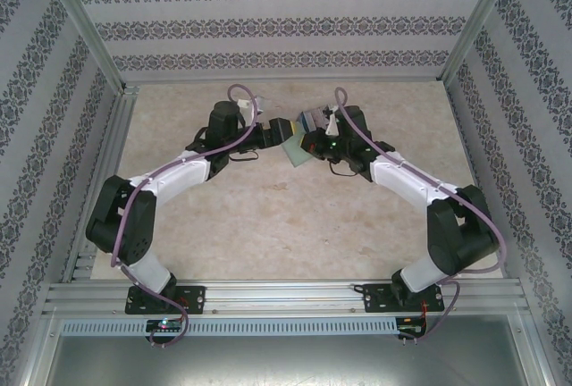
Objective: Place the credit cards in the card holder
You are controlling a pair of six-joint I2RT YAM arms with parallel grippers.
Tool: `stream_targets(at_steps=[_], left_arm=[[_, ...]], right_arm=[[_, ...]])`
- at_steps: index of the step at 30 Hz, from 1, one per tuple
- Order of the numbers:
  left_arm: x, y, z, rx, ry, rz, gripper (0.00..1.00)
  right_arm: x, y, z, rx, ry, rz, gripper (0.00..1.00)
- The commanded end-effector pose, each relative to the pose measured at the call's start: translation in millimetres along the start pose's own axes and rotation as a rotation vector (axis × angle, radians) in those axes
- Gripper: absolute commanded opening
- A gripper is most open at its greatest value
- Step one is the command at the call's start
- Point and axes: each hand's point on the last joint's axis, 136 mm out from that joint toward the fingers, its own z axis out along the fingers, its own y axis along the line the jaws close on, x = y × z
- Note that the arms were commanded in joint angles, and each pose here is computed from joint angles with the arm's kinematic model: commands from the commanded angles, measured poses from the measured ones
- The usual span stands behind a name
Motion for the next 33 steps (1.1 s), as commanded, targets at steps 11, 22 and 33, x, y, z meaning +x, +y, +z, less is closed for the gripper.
stream_targets(at_steps=[11,22,33], left_arm=[[-3,-32,10,0.14,-0.01,-0.03,0.89],[8,-45,23,0.158,0.023,0.024,0.81],[2,-48,34,0.188,0.02,0.048,0.48]], right_arm=[[-38,14,-50,-0.152,-0.241,0.068,0.0],[-40,29,-59,-0.231,-0.232,0.083,0.0],[-32,42,-67,-0.303,-0.212,0.124,0.0]])
